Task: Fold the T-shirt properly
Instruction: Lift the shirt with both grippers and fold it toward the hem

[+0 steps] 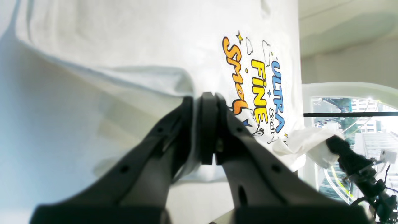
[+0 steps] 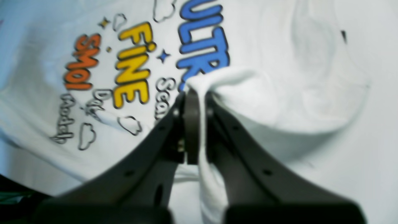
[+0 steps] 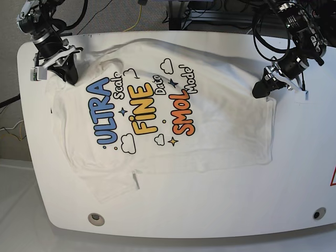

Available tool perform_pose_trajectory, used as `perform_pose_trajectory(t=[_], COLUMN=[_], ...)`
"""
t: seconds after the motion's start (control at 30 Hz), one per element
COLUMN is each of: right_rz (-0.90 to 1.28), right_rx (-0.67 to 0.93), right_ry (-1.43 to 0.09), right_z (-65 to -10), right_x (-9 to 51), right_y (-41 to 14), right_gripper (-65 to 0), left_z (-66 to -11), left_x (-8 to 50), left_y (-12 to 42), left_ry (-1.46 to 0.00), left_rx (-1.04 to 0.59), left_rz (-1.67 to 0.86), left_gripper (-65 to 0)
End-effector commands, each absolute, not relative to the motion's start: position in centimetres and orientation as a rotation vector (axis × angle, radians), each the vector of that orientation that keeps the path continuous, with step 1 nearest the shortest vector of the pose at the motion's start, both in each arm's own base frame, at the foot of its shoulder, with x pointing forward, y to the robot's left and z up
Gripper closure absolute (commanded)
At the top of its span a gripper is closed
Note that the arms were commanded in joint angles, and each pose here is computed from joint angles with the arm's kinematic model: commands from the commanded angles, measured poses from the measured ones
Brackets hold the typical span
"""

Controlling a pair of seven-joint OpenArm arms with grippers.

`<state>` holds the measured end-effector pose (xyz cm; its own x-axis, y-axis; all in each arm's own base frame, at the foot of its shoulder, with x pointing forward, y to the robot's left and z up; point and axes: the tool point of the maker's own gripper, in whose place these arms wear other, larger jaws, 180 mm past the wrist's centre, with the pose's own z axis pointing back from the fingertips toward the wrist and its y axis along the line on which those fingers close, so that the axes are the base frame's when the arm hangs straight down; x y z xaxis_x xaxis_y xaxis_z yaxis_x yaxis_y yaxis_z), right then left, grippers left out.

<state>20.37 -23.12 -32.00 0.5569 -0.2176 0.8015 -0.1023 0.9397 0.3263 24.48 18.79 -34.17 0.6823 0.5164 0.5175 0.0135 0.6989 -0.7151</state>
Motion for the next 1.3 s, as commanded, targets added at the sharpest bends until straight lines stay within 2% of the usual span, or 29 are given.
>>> perform_pose_trajectory(t=[0.0, 0.47, 0.93, 1.27], right_rz=[-0.04, -0.022, 0.031, -0.008], right_rx=[0.399, 0.409, 0.234, 0.234], right_ry=[-1.066, -1.129, -1.096, -1.061], right_z=[-30.0, -28.5, -29.1, -30.9], right_x=[21.8, 24.1, 25.9, 27.0], right_y=[-22.4, -22.1, -23.9, -25.0], right_gripper=[0.0, 0.0, 0.0, 0.0], left_z=[-32.6, -31.3, -29.0, -28.1], left_x=[25.6, 27.2, 29.0, 29.7], left_y=[19.1, 19.5, 21.4, 22.2], left_ry=[-0.839, -0.889, -0.948, -0.969], left_rx=[-0.765, -0.764, -0.712, -0.687], left_rz=[0.295, 0.278, 0.22, 0.197], left_gripper=[-3.4, -3.4, -3.5, -3.5])
